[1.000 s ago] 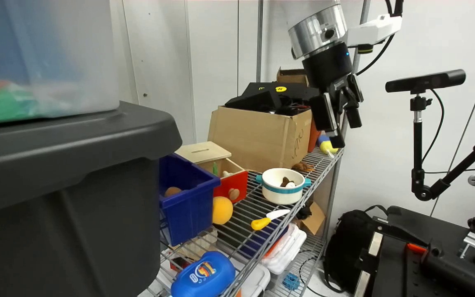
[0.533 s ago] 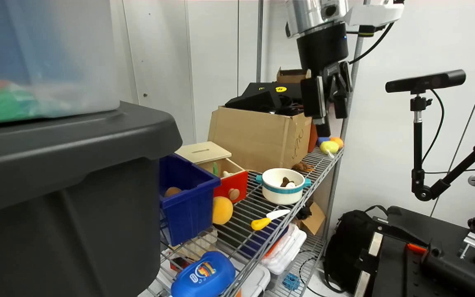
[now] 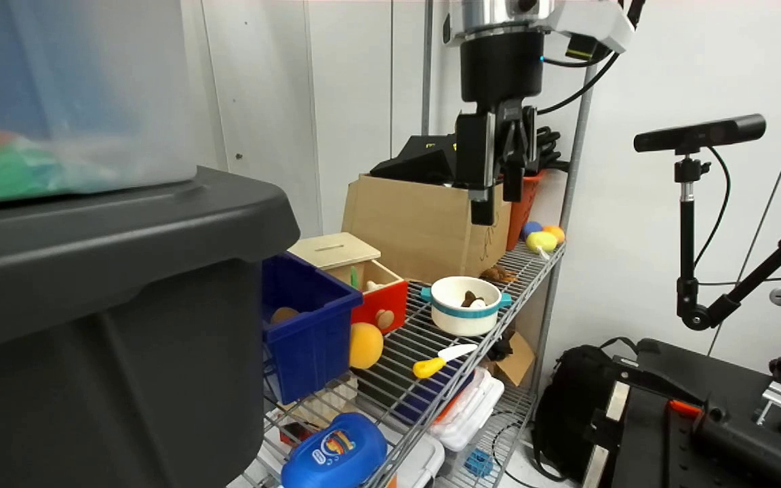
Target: Pick up the white object and put it in the chest drawer
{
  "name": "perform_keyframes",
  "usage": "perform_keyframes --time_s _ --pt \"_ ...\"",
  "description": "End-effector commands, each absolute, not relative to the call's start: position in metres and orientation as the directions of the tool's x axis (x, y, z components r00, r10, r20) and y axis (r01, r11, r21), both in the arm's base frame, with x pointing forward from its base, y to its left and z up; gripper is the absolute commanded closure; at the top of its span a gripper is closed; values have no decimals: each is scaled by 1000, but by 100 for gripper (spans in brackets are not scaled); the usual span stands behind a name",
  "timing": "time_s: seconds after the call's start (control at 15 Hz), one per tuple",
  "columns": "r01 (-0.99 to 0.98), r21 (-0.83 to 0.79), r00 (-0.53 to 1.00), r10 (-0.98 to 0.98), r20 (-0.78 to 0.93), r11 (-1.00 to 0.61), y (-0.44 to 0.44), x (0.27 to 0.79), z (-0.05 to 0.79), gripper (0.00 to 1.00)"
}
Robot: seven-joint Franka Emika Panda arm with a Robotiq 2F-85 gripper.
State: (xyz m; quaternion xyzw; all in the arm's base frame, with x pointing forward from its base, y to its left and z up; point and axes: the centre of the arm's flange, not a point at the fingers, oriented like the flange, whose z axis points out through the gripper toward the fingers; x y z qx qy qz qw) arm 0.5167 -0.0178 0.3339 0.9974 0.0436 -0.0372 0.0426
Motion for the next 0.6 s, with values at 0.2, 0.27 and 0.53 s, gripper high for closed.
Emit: perform_keyframes --time_s 0.2,0.27,0.53 --pt "91 81 993 85 -82 -993 -18 517 332 0" --pt "91 81 993 85 -82 -993 -18 517 332 0" --pt "91 81 993 85 -82 -993 -18 517 332 0"
